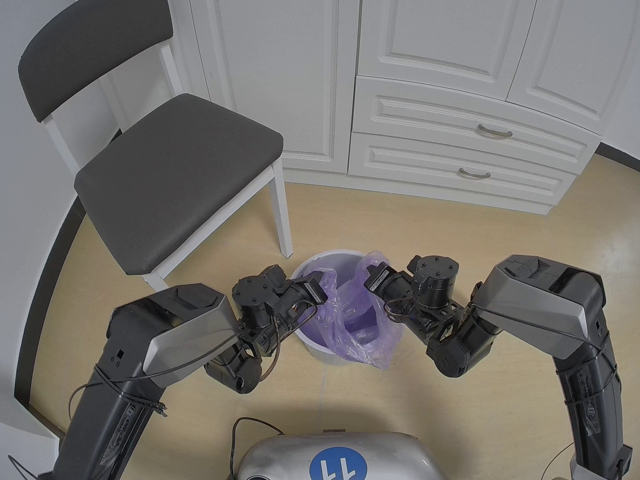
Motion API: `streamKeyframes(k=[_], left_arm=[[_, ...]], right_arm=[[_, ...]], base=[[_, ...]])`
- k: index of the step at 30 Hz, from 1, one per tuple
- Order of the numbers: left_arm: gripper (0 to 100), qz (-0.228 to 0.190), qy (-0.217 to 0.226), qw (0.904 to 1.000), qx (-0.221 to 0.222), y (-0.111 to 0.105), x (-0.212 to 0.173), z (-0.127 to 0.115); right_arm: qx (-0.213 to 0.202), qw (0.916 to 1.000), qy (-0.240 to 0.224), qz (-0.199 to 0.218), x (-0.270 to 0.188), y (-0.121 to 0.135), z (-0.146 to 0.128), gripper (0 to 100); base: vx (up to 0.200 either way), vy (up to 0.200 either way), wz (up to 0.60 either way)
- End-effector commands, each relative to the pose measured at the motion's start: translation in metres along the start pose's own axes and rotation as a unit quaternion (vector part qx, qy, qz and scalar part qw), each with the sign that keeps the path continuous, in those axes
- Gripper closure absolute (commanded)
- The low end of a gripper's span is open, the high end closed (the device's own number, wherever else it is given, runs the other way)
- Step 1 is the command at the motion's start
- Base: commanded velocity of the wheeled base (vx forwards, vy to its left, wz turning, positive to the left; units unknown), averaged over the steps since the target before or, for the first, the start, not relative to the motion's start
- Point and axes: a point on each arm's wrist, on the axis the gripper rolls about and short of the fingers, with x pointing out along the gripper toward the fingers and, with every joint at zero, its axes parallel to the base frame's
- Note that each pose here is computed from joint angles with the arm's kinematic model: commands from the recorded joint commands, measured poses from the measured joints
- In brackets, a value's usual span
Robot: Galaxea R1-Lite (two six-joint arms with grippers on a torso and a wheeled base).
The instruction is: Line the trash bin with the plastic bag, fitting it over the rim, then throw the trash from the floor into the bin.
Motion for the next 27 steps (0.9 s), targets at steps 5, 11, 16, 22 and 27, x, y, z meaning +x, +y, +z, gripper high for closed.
streamKeyframes(k=[5, 11, 16, 22, 27], left_arm=[[100, 0.002, 0.051, 0.9973, 0.054, 0.017, -0.026, 0.015], [100, -0.019, 0.067, 0.9938, 0.086, 0.01, -0.04, 0.04], [100, 0.004, 0.08, 0.9895, 0.12, 0.021, -0.048, 0.053], [100, 0.046, 0.151, 0.9769, 0.144, 0.032, -0.054, 0.052], [100, 0.06, 0.169, 0.9724, 0.149, 0.035, -0.057, 0.056]], right_arm=[[-0.098, 0.9948, -0.017, -0.022, -0.003, -0.013, 0.025, 100], [-0.155, 0.987, -0.011, -0.041, -0.011, -0.026, 0.037, 100], [-0.225, 0.972, 0.019, -0.063, -0.016, -0.044, 0.025, 100], [-0.284, 0.9537, 0.053, -0.084, -0.027, -0.057, 0.019, 100], [-0.309, 0.9432, 0.075, -0.097, -0.032, -0.063, 0.018, 100]], base=[[0.0, 0.0, 0.0], [0.0, 0.0, 0.0], [0.0, 0.0, 0.0], [0.0, 0.0, 0.0], [0.0, 0.0, 0.0]])
